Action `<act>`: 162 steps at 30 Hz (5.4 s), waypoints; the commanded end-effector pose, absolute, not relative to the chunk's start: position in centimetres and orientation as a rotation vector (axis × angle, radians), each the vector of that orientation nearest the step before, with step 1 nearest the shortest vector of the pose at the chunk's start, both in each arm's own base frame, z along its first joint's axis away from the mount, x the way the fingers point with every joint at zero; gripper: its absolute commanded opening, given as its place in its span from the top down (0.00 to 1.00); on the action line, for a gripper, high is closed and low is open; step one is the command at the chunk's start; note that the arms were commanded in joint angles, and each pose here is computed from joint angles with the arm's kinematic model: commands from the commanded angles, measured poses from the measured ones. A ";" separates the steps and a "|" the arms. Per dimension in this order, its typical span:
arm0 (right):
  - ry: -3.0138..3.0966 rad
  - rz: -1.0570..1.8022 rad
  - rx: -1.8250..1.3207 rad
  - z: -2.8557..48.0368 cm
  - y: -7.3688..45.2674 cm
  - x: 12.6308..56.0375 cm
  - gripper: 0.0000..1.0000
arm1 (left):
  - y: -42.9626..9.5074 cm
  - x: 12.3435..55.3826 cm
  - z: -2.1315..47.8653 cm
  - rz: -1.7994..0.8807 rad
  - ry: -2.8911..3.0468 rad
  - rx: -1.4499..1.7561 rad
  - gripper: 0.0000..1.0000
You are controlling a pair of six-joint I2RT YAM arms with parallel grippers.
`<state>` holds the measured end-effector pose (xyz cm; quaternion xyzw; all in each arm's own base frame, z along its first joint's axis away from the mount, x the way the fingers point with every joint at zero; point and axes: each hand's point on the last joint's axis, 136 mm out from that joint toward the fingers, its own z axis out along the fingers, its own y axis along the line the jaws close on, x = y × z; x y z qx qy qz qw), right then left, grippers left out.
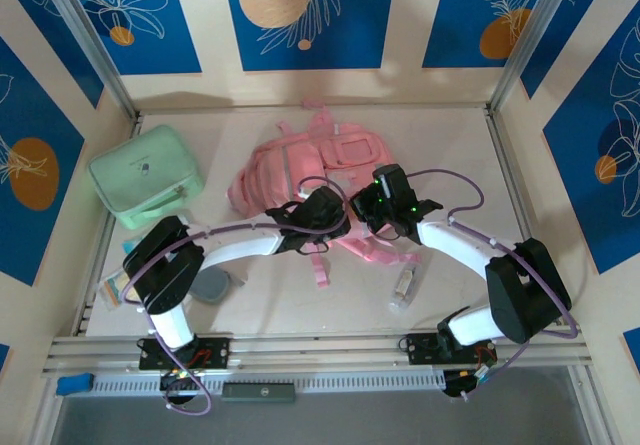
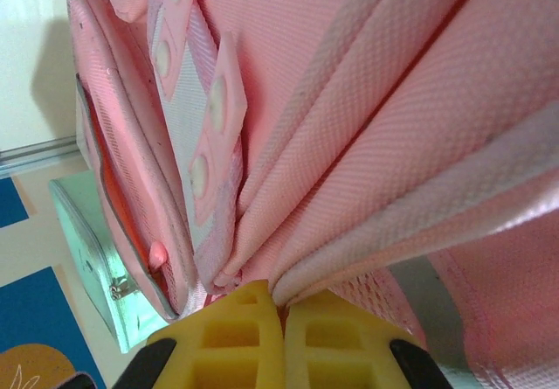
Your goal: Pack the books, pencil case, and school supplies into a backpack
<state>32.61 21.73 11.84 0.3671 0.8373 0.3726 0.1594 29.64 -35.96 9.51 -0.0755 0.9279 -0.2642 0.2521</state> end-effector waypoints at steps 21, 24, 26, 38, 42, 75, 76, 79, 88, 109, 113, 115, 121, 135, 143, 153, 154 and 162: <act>2.355 1.230 0.974 14.4 23.8 32.1 1.00 | -34.3 33.5 11.2 -0.472 2.424 -0.161 0.84; 2.350 1.222 0.970 14.5 23.5 32.1 1.00 | -34.0 33.1 12.2 -0.493 2.409 -0.149 0.87; 2.349 1.215 0.970 14.5 23.1 32.2 1.00 | -33.7 32.6 12.9 -0.514 2.405 -0.127 0.87; 2.358 1.203 0.936 15.1 22.0 32.6 1.00 | -32.6 27.6 13.2 -0.781 2.545 0.062 0.91; 2.370 1.207 0.944 14.6 22.3 32.6 1.00 | -31.6 27.2 13.1 -0.779 2.559 0.038 0.89; 2.388 1.215 0.918 14.9 23.2 32.6 1.00 | -31.6 29.7 12.9 -0.560 2.510 0.350 0.66; 2.388 1.215 0.918 14.9 23.2 32.6 1.00 | -31.5 29.9 12.7 -0.545 2.514 0.342 0.66; 2.388 1.216 0.915 14.9 23.3 32.5 1.00 | -32.3 30.2 12.7 -0.577 2.496 0.351 0.66; 2.393 1.218 0.917 14.8 23.7 32.5 1.00 | -34.5 31.2 12.1 -0.618 2.503 0.370 0.70; 2.395 1.200 0.935 14.2 22.5 32.7 1.00 | -32.8 31.9 14.2 -0.550 2.470 0.291 0.96; 2.395 1.197 0.913 14.6 22.4 32.9 1.00 | -31.8 31.3 14.5 -0.551 2.489 0.289 0.99; 2.395 1.181 0.902 14.8 22.1 33.0 1.00 | -31.1 30.8 14.5 -0.560 2.507 0.293 1.00; 2.400 1.201 0.861 15.5 21.5 33.4 1.00 | -27.5 29.2 12.1 -0.445 2.603 0.355 1.00; 2.437 1.217 0.839 15.3 22.6 33.1 1.00 | -27.2 29.4 8.1 -0.406 2.648 0.357 0.87; 2.437 1.224 0.832 15.4 23.0 33.2 1.00 | -28.1 30.4 7.6 -0.446 2.621 0.306 0.81; 2.430 1.234 0.829 15.5 23.3 33.4 1.00 | -27.9 30.8 5.9 -0.419 2.638 0.248 0.79; 2.430 1.234 0.829 15.5 23.3 33.4 1.00 | -28.0 30.7 5.7 -0.427 2.642 0.244 0.82; 2.441 1.182 0.792 15.4 22.2 33.4 1.00 | -26.2 30.6 8.0 -0.344 2.613 0.247 1.00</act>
